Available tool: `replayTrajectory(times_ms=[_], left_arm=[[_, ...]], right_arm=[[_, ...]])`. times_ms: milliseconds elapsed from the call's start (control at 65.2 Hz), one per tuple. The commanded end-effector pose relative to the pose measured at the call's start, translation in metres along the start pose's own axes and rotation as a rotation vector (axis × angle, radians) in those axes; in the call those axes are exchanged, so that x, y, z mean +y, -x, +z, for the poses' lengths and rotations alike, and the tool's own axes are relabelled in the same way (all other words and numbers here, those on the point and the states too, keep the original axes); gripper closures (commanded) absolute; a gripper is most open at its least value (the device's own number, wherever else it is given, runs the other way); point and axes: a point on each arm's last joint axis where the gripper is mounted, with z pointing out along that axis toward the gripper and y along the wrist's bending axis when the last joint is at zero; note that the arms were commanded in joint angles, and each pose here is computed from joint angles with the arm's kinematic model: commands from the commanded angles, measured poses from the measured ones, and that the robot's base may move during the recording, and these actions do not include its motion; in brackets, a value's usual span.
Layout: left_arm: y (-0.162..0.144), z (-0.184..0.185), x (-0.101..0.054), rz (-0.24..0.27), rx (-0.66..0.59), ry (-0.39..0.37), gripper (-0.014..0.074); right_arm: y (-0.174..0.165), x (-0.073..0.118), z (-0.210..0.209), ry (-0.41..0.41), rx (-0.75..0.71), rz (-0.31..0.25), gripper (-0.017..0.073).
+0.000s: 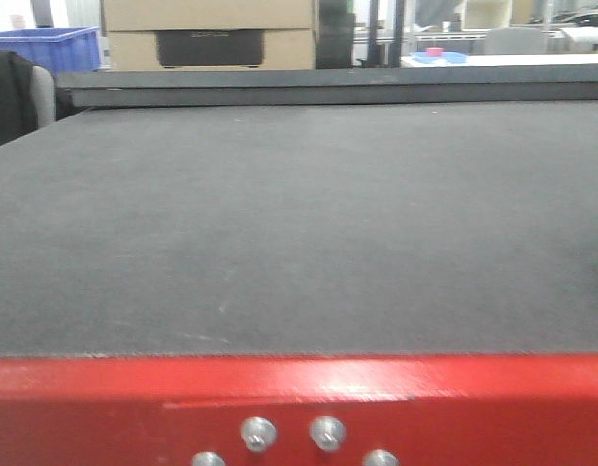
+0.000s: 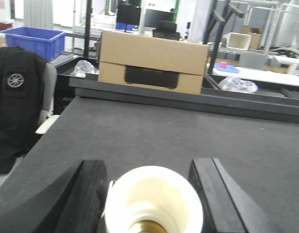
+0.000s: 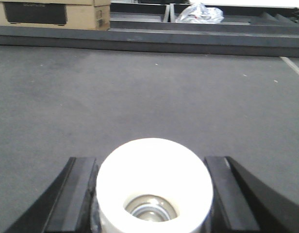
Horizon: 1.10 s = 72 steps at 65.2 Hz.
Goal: Place valve from conveyor to right shelf box
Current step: 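Turn the base away from the conveyor while holding both valves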
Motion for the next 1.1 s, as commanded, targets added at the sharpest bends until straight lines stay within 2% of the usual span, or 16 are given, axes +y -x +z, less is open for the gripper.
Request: replayTrajectory(times_ms=[0, 1089], left_arm=[[0.0070, -0.0046, 0.0001, -0.011, -0.071, 0.006, 0.0704], [0.0083, -0.0092, -0.0006, -0.009, -0.090, 0.004, 0.0704]], right_arm=[[0.0099, -0.0009, -0.0037, -0.009, -0.093, -0.008, 0.0722], [0.0099, -0.0009, -0.0037, -0.009, -0.093, -0.008, 0.0722]])
